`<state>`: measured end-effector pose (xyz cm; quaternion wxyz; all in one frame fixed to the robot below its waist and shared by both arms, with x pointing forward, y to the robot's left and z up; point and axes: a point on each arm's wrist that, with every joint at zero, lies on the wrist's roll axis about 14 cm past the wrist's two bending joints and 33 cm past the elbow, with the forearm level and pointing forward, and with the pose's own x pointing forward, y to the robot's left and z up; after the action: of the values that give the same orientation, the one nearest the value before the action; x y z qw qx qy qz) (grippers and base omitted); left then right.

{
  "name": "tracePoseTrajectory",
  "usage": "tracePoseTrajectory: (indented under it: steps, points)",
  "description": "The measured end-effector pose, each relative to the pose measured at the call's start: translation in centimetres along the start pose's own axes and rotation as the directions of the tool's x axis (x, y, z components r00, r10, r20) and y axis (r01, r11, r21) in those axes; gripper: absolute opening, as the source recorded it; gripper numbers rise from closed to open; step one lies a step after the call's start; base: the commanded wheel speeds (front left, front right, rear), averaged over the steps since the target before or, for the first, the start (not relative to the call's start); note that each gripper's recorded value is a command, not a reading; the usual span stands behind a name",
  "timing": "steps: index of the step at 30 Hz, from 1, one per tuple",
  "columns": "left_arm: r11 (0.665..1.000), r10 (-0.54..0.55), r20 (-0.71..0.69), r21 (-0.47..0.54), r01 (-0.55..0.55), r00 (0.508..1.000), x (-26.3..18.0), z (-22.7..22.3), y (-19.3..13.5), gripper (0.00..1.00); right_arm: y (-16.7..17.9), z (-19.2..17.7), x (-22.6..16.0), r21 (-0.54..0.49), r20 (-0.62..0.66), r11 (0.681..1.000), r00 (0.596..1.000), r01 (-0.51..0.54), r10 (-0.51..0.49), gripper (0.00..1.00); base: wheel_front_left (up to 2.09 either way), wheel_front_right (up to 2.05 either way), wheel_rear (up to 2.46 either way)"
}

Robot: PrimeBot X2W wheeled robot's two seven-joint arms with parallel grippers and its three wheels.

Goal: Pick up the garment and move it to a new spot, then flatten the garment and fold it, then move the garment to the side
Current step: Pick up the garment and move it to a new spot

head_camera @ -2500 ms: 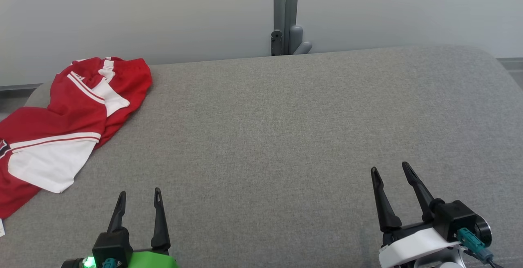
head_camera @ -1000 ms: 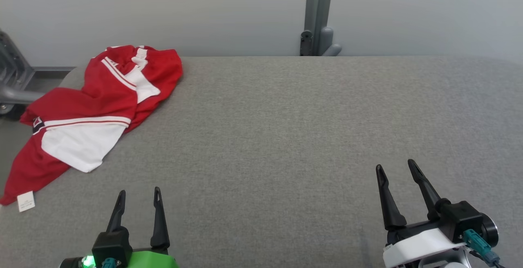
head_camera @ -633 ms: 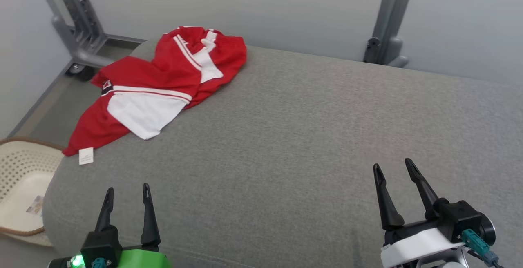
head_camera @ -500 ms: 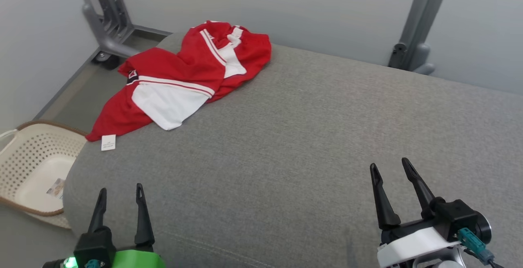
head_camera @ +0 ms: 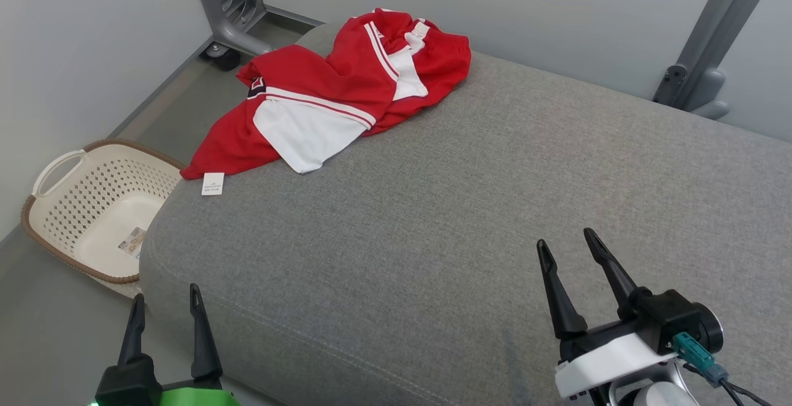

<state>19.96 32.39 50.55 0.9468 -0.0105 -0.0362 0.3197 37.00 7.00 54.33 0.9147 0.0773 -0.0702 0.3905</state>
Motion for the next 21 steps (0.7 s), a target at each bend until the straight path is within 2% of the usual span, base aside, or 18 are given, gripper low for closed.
tracePoseTrajectory:
  steps: [7, 11, 21]
  points:
    - [1.000, -0.011, 0.000, -0.003, 0.011, 1.000, 0.0, 0.0, -0.3, 1.00, -0.9, 0.1, -0.2, -0.005, 0.001, 1.000, 1.000, 0.026, -0.026, 1.00, 0.00, 0.00, 0.00]
    - [0.999, -0.027, 0.034, 0.033, 0.025, 0.999, 1.0, 1.1, 0.0, 1.00, -1.4, 0.2, -0.4, -0.005, 0.007, 0.999, 0.999, 0.043, -0.043, 1.00, 0.00, 0.00, 0.00]
    - [0.977, -0.155, 0.254, 0.186, 0.109, 0.955, 8.5, 10.1, -0.7, 1.00, -3.6, 0.0, -1.1, -0.018, 0.007, 0.995, 0.995, 0.102, -0.102, 1.00, 0.00, 0.00, 0.00]
